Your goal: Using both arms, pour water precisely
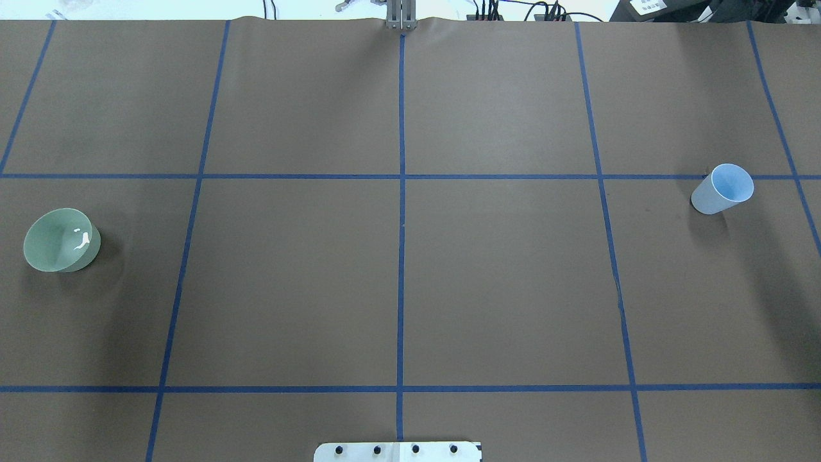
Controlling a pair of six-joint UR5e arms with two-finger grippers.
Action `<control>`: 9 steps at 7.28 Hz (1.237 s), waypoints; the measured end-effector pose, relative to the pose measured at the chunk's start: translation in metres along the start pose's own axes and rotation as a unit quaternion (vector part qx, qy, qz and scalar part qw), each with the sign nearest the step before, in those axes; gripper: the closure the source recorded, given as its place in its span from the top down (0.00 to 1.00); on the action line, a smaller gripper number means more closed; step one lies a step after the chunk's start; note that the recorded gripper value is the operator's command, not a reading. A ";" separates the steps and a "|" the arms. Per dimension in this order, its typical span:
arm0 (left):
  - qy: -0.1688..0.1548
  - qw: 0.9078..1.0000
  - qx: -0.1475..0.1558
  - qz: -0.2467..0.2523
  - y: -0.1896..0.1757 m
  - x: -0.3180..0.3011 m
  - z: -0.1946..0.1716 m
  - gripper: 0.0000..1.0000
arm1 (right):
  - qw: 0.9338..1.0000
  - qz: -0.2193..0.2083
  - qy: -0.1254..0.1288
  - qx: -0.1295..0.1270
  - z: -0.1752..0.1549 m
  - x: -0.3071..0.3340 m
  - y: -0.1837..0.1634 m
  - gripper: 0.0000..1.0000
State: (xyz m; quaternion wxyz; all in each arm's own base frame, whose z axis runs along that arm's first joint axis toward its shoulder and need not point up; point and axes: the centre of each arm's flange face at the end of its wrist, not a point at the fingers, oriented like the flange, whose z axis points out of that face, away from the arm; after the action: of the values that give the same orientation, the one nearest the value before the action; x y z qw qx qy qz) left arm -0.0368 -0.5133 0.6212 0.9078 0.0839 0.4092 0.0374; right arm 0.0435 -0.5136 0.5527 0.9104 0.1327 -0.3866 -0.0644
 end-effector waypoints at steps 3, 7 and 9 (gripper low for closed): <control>-0.002 0.999 -0.019 -0.030 -0.014 0.016 -0.025 1.00 | 1.000 0.015 0.017 -0.020 0.005 0.003 0.000 1.00; -0.005 1.000 -0.008 -0.006 -0.008 0.031 -0.042 1.00 | 0.999 0.026 0.008 -0.036 0.013 0.003 0.005 1.00; -0.014 1.000 -0.008 -0.009 0.002 0.030 -0.043 1.00 | 0.998 0.021 0.030 -0.042 0.017 0.008 0.009 1.00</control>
State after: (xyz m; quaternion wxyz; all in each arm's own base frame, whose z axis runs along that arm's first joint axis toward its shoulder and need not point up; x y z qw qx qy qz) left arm -0.0489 -0.5016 0.5717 0.9143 0.0732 0.3970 0.0315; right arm 0.0369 -0.5105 0.5727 0.9275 0.0881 -0.3587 -0.0573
